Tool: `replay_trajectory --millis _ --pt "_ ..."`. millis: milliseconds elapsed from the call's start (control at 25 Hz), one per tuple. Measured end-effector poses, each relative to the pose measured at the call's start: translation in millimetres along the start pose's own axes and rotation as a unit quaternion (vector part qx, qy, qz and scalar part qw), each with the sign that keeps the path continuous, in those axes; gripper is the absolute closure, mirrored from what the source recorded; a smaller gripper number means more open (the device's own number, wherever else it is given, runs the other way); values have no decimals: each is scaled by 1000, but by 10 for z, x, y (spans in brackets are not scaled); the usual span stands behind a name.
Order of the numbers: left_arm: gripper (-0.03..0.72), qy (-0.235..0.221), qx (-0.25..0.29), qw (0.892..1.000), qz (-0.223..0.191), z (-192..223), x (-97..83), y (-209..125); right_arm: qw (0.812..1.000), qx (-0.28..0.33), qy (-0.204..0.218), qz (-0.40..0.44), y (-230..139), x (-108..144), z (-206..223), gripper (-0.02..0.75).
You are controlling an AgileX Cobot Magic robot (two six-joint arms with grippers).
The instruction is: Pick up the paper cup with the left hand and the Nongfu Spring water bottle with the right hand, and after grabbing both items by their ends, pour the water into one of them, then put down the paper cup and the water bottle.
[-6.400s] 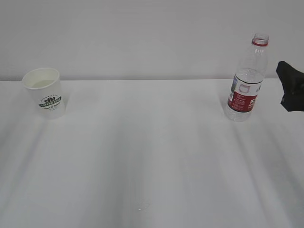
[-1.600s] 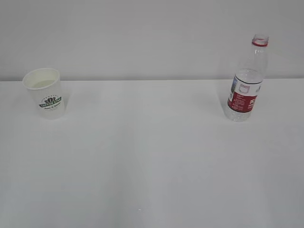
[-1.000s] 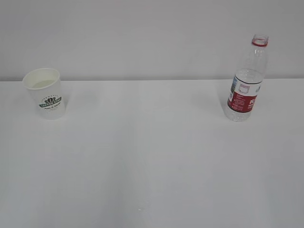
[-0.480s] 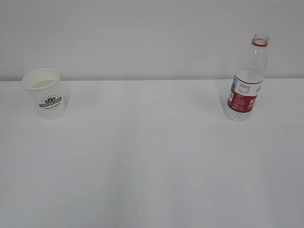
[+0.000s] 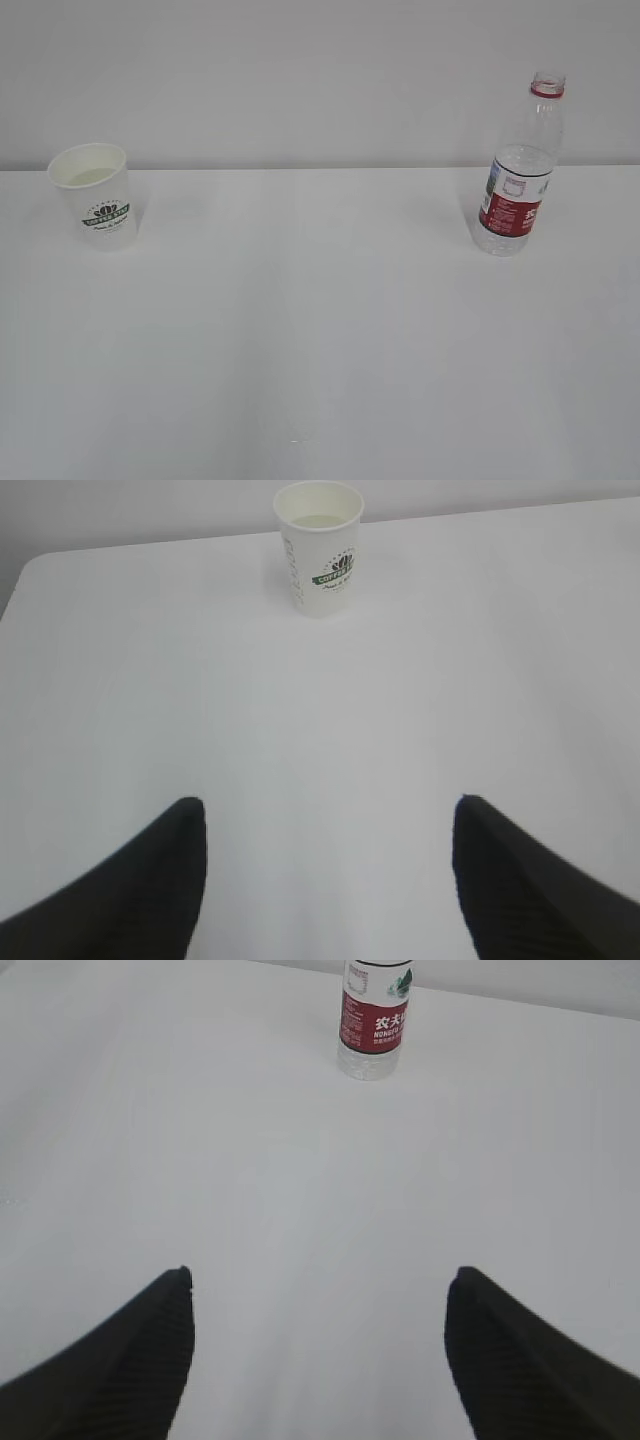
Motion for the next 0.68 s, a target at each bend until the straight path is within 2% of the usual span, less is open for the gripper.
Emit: replay_trajectory --millis 680 --pt "129 0 0 1000 0 0 0 0 1000 0 0 0 0 0 0 151"
Point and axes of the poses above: a point on each arm's last joint axis where the gripper is mounted, z pointing out along that axis toward the gripper, x along the wrist's bending axis when the last joint is at zero, y = z × x, the point moved 8 cm from there along z, pointing out along that axis toward the gripper, and after that the axes turned 7 degrees about z, right-handed, at the moved point
